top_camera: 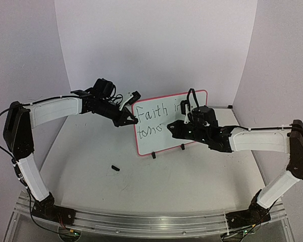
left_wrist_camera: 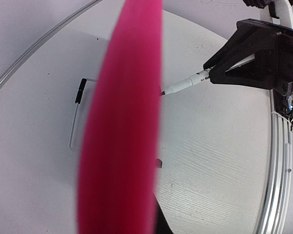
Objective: Write a sentence on the whiteboard
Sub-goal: Write on the whiteboard with the whiteboard marker without the cap.
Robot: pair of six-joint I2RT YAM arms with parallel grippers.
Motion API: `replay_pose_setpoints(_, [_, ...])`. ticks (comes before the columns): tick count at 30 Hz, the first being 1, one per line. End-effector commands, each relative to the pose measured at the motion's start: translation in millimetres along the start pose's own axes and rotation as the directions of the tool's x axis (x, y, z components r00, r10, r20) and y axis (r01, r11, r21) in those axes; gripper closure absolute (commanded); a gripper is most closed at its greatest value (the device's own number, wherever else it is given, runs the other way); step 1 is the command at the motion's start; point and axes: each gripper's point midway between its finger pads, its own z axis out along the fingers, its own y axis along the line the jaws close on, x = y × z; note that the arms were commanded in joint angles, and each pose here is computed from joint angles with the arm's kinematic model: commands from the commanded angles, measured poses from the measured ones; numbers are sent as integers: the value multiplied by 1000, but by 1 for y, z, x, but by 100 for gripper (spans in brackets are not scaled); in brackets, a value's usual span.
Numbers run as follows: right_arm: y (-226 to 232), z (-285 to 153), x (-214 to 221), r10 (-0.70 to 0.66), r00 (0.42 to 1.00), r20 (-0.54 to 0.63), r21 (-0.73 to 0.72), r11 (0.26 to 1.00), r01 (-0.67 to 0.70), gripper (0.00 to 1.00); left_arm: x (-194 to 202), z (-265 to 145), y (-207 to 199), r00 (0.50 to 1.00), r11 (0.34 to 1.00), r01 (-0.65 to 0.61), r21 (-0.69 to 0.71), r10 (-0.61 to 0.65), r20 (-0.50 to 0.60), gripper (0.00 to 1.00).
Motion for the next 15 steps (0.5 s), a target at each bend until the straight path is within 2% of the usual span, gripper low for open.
replay_pose_setpoints(1, [7, 5, -22, 6, 998, 60, -7, 1000, -6, 100, 29, 5, 8, 993, 999, -9, -53, 3, -117, 100])
replay_pose_setpoints(11, [-7, -3, -30, 29, 993, 117, 69, 997, -37, 100, 31, 6, 8, 993, 999, -8, -53, 1, -121, 100])
replay_pose_setpoints(15, [-12, -6, -25, 34, 994, 106, 84, 996, -43, 100, 30, 5, 7, 993, 999, -9, -53, 3, -119, 100])
